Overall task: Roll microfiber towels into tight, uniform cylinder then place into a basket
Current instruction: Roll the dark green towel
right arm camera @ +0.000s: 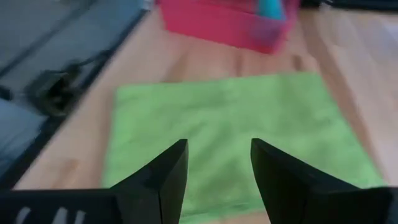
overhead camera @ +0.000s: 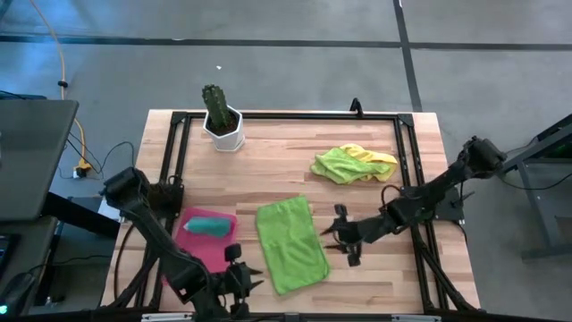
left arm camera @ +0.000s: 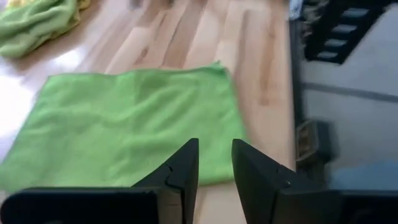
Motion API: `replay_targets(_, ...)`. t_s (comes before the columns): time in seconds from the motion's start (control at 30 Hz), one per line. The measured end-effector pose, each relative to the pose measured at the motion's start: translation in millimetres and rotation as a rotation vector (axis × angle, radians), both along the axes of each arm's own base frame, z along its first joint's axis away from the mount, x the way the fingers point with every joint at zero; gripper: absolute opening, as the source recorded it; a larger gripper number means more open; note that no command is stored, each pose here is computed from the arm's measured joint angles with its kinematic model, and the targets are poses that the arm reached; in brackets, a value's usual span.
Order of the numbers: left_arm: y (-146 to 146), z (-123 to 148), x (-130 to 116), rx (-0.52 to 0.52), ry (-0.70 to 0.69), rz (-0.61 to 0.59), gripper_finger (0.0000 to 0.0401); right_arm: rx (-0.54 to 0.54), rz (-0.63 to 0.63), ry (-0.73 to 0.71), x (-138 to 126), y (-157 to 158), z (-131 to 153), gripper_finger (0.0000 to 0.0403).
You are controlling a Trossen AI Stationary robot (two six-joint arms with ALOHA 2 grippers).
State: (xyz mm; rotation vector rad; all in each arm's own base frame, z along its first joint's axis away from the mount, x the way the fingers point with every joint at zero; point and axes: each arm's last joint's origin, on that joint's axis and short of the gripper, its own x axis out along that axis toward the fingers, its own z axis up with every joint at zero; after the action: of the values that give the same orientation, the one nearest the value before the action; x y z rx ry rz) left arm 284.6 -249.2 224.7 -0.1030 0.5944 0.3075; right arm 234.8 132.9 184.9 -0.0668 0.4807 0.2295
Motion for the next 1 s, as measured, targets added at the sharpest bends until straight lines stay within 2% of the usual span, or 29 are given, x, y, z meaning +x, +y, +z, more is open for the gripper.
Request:
replay_targets(0.1,5,-19,11,-0.011,-0.016,0.026,0.0098,-0.015,0.063,-0.022,-1,7,-13,0.0169)
replay_targets(0.23,18,-47,27,-0.023,0.034,0.091,0.0109,-0.054,0.072,0.011,2,12,-28,0.0169)
replay_targets(0.4,43,-77,50,-0.056,0.06,0.243,0.0112,-0.263,-0.014,-0.01,19,5,-34,0.0169)
replay_targets(0.47,53,-84,57,-0.08,0.1,0.262,0.0113,-0.312,-0.081,0.003,28,-6,-35,0.0169)
replay_targets(0.57,63,-91,65,-0.139,0.164,0.251,0.0113,-0.254,-0.156,0.025,41,-26,-34,0.0169)
replay_targets(0.73,67,-95,69,-0.242,0.253,0.195,0.0113,-0.07,-0.141,0.095,61,-55,-43,0.0169)
replay_targets(1.0,60,-95,68,-0.255,0.242,0.164,0.0113,-0.031,-0.101,0.152,91,-84,-61,0.0169)
